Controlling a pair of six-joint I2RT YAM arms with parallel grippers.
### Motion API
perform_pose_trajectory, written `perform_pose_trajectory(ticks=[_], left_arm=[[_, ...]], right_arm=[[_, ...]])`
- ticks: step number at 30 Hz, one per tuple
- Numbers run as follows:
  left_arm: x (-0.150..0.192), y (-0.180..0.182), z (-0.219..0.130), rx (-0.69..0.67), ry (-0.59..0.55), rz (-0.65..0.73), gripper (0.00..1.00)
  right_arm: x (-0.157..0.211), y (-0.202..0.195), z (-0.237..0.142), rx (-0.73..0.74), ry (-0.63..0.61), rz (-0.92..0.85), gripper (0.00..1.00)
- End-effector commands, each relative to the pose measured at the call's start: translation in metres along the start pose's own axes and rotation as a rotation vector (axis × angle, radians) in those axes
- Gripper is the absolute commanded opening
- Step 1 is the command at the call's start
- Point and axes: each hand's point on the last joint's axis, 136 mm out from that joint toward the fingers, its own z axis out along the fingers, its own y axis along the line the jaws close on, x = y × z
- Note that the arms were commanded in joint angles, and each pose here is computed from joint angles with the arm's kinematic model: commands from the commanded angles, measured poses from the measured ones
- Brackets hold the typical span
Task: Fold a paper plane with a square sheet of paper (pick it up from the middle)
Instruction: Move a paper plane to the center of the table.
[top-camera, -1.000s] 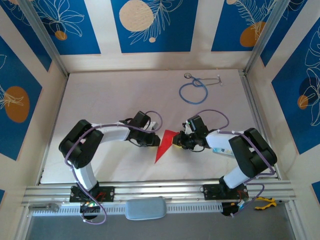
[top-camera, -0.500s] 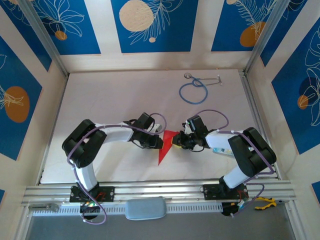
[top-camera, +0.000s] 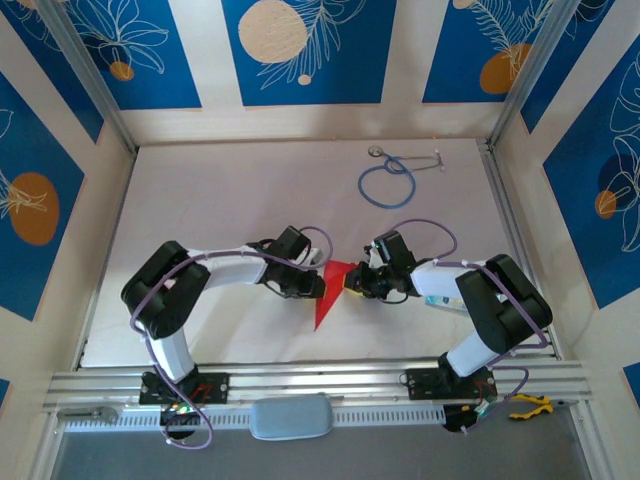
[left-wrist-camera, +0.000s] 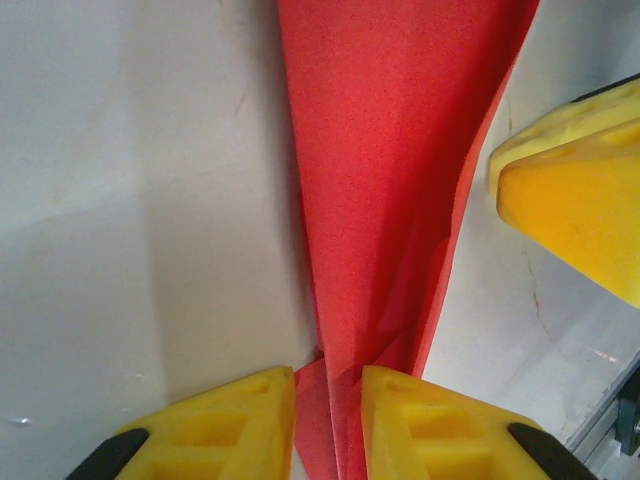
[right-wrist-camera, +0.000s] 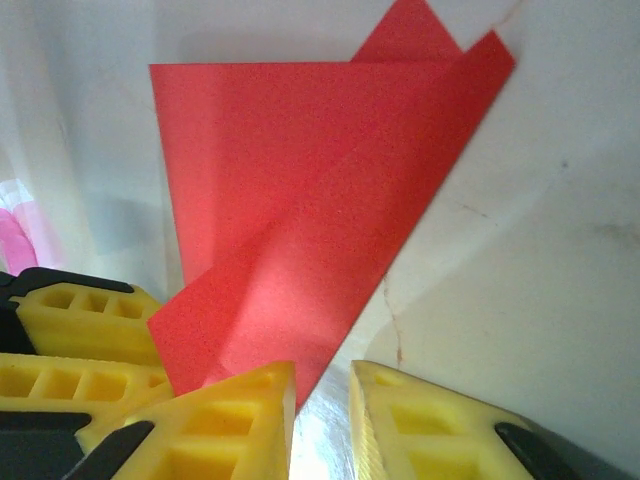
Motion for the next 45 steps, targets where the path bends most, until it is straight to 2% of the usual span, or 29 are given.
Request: perform_pose_trajectory(ticks=[1,15,36,45], left_arm=[[0.01,0.009,-0.001,-0.056,0.015,-0.04,0.25],[0.003,-0.001,-0.02,-0.093,-0.036,-0.008,0.29],[0.015,-0.005,0.008,-0.035,0.056,-0.03,0.29],[0.01,-0.02,0.013,0.043,0.052,-0.029,0.27]], right_arm=[[0.008,0.002,0.007,0.003,0.042,0.006,0.22],[0.01,0.002,0.009,0.002,0.048,0.0,0.22],[0.011,0.005,0.014,-0.004,0.063,-0.001,0.21],[0.015,0.007,0.019,-0.012,0.082,-0.006,0.21]])
